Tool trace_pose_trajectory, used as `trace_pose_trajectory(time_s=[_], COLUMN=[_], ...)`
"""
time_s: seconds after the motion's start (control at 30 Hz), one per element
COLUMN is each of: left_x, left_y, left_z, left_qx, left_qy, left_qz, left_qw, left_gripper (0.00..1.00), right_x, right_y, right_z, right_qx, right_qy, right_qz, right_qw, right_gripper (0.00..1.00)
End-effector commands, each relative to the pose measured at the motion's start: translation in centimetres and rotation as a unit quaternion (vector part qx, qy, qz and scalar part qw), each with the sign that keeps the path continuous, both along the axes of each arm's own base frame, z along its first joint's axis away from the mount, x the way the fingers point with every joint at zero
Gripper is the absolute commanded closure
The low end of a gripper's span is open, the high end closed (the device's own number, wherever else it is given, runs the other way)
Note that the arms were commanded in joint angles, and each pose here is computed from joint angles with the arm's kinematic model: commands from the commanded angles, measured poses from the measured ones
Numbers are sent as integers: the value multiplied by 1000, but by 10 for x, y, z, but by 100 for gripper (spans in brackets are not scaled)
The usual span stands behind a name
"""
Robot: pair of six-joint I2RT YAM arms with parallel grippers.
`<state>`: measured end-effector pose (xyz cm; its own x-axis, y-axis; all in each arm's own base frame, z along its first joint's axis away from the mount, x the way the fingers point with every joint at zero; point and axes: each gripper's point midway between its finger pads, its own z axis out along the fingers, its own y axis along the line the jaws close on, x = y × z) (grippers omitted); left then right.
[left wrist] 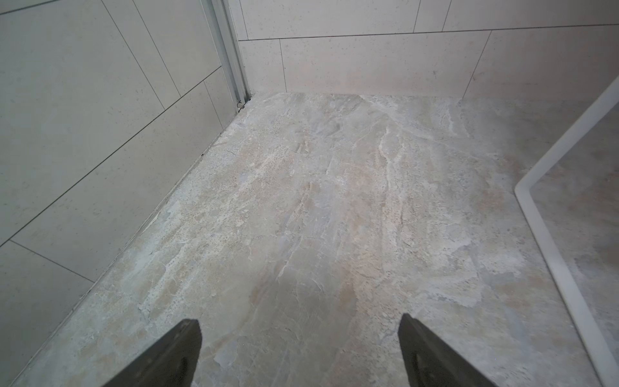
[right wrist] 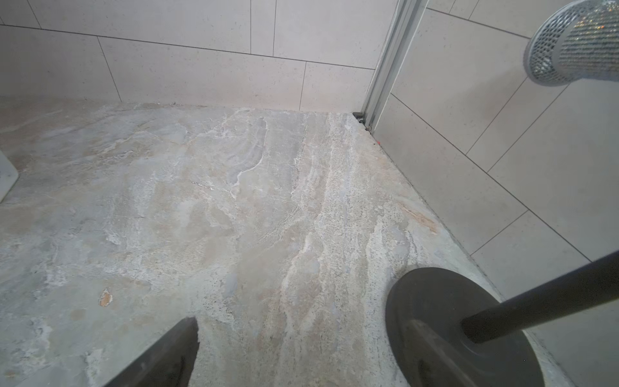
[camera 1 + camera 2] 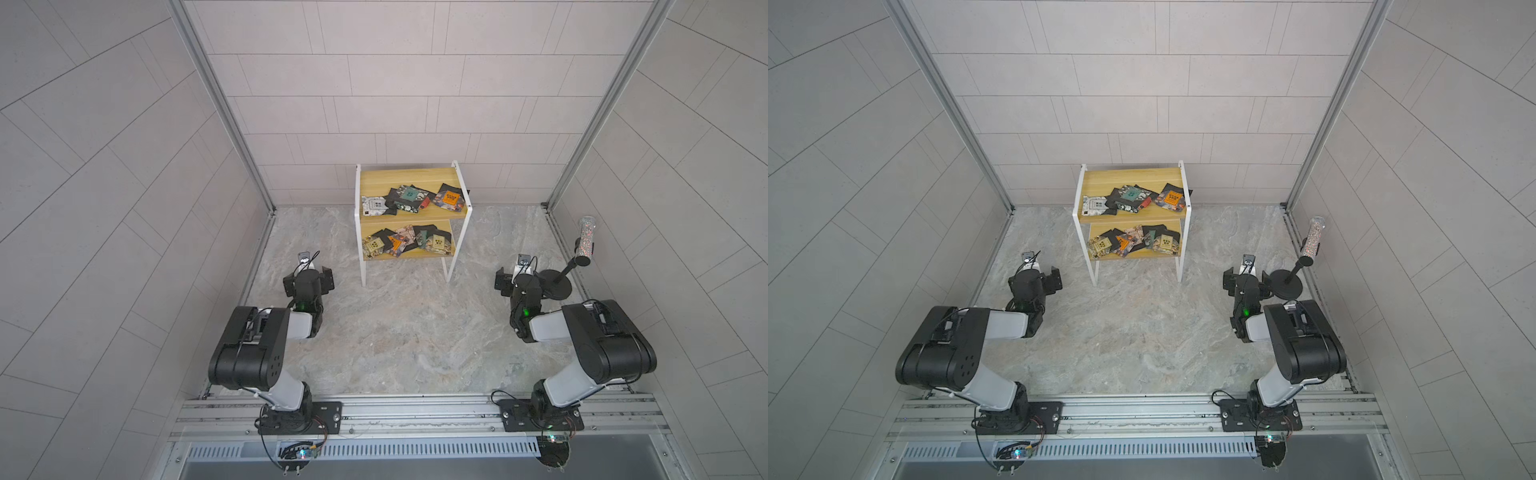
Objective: Remove the tea bags from the shelf
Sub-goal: Pick up the tea bag from the shelf.
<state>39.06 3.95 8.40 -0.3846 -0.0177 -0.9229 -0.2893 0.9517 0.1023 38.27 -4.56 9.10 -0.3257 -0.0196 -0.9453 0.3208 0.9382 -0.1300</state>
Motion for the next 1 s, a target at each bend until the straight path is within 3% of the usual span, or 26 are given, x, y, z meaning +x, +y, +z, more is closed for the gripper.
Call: trace_pose_trajectory(time_s=[0.0,0.87,0.97], left_x=[1,0,0], left_y=[0,-1,9], left_z=[4,5,16], left_qx=[6,5,7], left_qy=[-14,-9,-3], left_qz=[0,-1,31], left_qw=[1000,1000,999], left_gripper=[0,0,0], right_x=[2,2,-1], right_y=[-1,-1,-6], right_z=[3,4,12], right_qx=[3,5,7], right_qy=[-5,-6,-8], right_qz=[-2,-1,-20], right_qw=[1000,1000,1000], right_gripper=[0,0,0])
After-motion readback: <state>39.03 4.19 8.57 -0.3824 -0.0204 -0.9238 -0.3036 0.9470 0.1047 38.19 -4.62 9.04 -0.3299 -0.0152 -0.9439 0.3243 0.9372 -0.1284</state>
